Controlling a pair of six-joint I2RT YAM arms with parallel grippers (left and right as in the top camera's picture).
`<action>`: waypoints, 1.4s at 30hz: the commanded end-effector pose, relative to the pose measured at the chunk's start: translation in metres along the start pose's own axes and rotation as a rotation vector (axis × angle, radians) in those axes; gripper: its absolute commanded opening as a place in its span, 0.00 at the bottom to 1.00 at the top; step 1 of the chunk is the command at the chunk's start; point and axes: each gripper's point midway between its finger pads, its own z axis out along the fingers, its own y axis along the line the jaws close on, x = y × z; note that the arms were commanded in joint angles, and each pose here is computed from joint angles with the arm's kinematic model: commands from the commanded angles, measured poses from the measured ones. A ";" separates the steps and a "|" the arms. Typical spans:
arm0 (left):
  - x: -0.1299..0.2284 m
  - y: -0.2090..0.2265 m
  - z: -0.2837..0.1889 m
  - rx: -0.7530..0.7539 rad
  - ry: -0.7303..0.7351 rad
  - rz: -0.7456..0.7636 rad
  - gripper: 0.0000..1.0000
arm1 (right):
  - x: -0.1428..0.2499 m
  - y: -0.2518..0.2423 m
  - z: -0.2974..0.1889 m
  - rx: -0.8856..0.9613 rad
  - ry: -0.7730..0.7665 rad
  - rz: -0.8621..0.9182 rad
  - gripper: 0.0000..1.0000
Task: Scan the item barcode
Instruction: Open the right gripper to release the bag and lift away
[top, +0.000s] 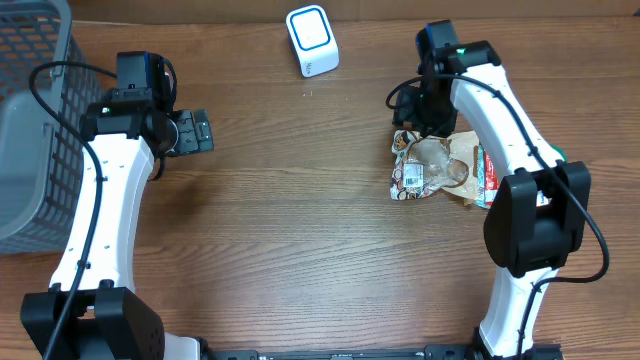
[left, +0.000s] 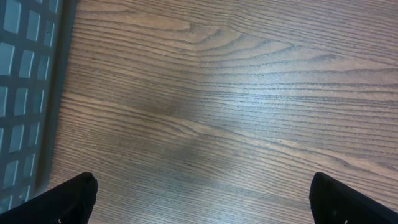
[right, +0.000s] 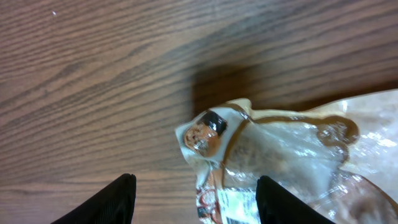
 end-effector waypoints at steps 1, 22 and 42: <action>0.000 0.001 0.003 -0.002 0.006 0.004 1.00 | 0.008 -0.002 0.014 0.044 0.005 0.031 0.64; 0.000 0.001 0.003 -0.002 0.006 0.004 1.00 | 0.103 -0.049 0.045 0.180 0.349 -0.149 0.68; 0.000 0.001 0.003 -0.002 0.006 0.004 1.00 | 0.054 -0.024 0.047 0.101 0.153 -0.161 1.00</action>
